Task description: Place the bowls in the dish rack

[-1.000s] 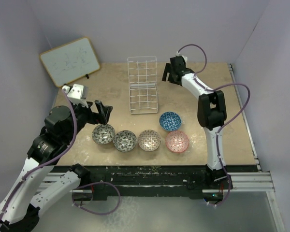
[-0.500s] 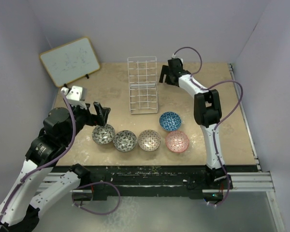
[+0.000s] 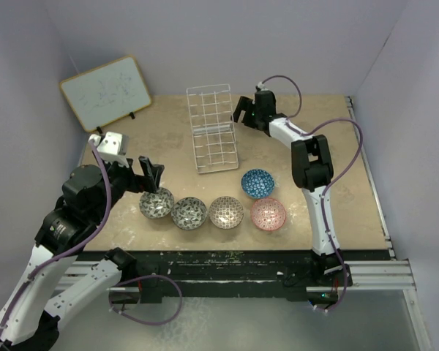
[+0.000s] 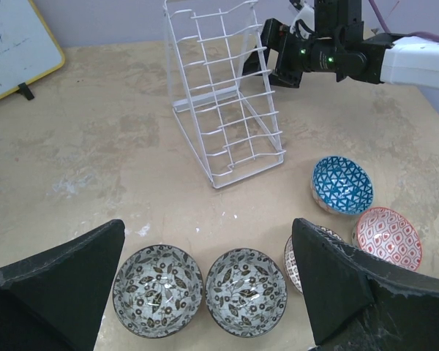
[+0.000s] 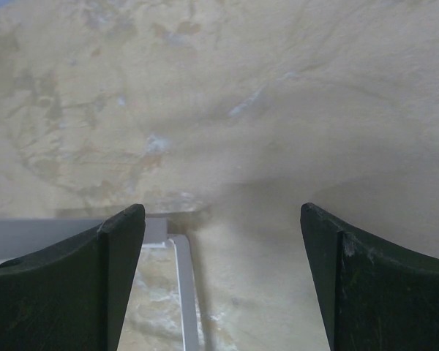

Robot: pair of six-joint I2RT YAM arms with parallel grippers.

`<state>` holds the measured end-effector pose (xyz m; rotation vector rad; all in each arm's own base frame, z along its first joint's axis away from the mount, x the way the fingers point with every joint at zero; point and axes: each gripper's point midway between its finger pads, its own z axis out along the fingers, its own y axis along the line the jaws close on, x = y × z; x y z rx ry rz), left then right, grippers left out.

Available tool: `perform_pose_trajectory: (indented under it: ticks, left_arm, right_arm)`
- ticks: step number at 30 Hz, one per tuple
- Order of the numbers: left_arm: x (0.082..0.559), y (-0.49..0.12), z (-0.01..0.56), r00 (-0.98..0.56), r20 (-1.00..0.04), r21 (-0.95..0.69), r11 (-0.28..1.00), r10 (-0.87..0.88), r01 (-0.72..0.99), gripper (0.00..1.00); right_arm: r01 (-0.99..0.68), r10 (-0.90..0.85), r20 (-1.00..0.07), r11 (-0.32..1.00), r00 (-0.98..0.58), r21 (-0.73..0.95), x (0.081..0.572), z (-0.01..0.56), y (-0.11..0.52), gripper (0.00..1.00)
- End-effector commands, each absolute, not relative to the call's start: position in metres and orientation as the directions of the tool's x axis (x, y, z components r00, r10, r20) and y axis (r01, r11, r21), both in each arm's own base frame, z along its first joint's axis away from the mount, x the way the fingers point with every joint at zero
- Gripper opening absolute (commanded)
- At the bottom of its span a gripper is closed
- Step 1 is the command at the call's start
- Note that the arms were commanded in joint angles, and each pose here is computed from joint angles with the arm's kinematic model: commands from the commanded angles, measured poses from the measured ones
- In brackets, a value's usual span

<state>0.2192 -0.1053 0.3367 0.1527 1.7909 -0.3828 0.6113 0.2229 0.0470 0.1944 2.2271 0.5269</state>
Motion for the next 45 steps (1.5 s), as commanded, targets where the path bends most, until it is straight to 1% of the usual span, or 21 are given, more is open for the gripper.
perform_pose_trajectory:
  ticks: [1,5,9,15,23,27,30,34,41,45]
  left_arm:
    - [0.217,-0.099,0.359,-0.198,-0.973,-0.172,0.939,-0.116,0.296,0.99]
    - [0.214,-0.096,0.359,-0.197,-0.974,-0.171,0.94,-0.116,0.294,0.99]
    - [0.211,-0.093,0.359,-0.197,-0.973,-0.173,0.942,-0.119,0.288,0.99]
    - [0.208,-0.091,0.358,-0.201,-0.972,-0.176,0.943,-0.122,0.281,0.99]
    - [0.206,-0.09,0.356,-0.203,-0.97,-0.185,0.942,-0.13,0.281,0.99]
    - [0.202,-0.087,0.356,-0.2,-0.97,-0.191,0.942,-0.138,0.276,0.99]
    - [0.2,-0.085,0.357,-0.199,-0.97,-0.192,0.943,-0.14,0.271,0.99]
    - [0.199,-0.084,0.356,-0.199,-0.969,-0.195,0.944,-0.143,0.268,0.99]
    - [0.2,-0.086,0.357,-0.201,-0.969,-0.199,0.94,-0.146,0.276,0.99]
    - [0.201,-0.087,0.357,-0.2,-0.969,-0.2,0.94,-0.147,0.278,0.99]
  right_arm:
    - [-0.124,0.41,-0.656,0.783,-0.634,0.61,0.614,0.078,0.26,0.89]
    - [-0.109,0.456,-0.596,0.728,-0.661,0.677,0.613,0.07,0.271,0.89]
    - [-0.121,0.459,-0.558,0.688,-0.691,0.716,0.612,0.064,0.286,0.88]
    - [-0.181,0.403,-0.529,0.642,-0.747,0.745,0.598,0.056,0.324,0.87]
    - [-0.264,0.296,-0.492,0.567,-0.819,0.78,0.557,0.049,0.399,0.87]
    - [-0.282,0.268,-0.485,0.549,-0.832,0.787,0.545,0.048,0.418,0.87]
    - [-0.274,0.27,-0.466,0.529,-0.843,0.803,0.541,0.048,0.419,0.87]
    - [-0.236,0.314,-0.475,0.571,-0.822,0.786,0.549,0.053,0.401,0.88]
    - [-0.111,0.465,-0.482,0.625,-0.743,0.773,0.577,0.071,0.337,0.89]
    - [-0.071,0.483,-0.526,0.685,-0.7,0.725,0.579,0.081,0.306,0.88]
